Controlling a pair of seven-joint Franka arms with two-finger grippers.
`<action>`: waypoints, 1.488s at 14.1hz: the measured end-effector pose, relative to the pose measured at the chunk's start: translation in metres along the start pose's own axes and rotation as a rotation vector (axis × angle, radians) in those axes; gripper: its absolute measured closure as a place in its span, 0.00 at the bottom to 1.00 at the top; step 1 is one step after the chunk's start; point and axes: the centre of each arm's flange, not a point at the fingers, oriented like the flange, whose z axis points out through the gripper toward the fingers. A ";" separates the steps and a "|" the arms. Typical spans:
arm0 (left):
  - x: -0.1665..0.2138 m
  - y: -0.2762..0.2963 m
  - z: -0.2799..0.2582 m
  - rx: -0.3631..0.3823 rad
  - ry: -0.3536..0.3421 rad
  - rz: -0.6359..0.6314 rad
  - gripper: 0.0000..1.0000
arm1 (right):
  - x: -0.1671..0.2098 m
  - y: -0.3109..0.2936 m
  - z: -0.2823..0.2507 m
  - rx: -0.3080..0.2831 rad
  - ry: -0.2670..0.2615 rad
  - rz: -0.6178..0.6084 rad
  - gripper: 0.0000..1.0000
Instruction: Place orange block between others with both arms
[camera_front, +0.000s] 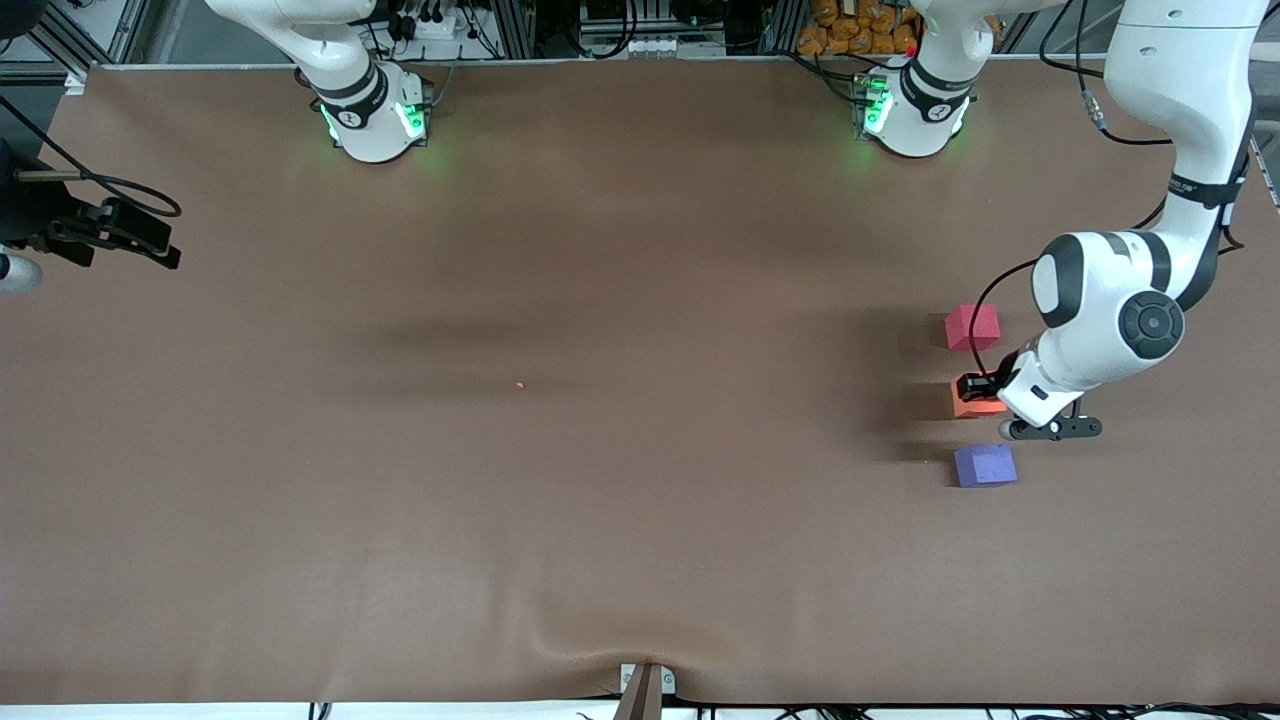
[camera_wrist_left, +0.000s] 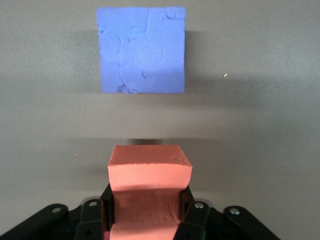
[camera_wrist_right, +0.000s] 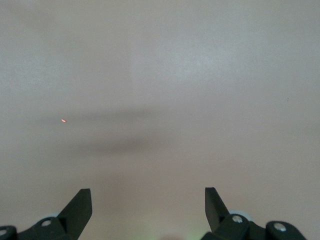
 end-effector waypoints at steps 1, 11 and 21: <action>-0.001 -0.002 0.002 0.000 0.005 0.006 0.50 | 0.000 0.000 0.000 0.000 0.000 -0.004 0.00; -0.010 -0.015 0.018 -0.003 0.024 0.016 0.50 | 0.000 0.000 0.001 0.000 -0.002 -0.007 0.00; -0.011 -0.014 0.026 -0.004 0.013 0.039 0.26 | 0.000 0.000 0.002 0.000 -0.004 -0.007 0.00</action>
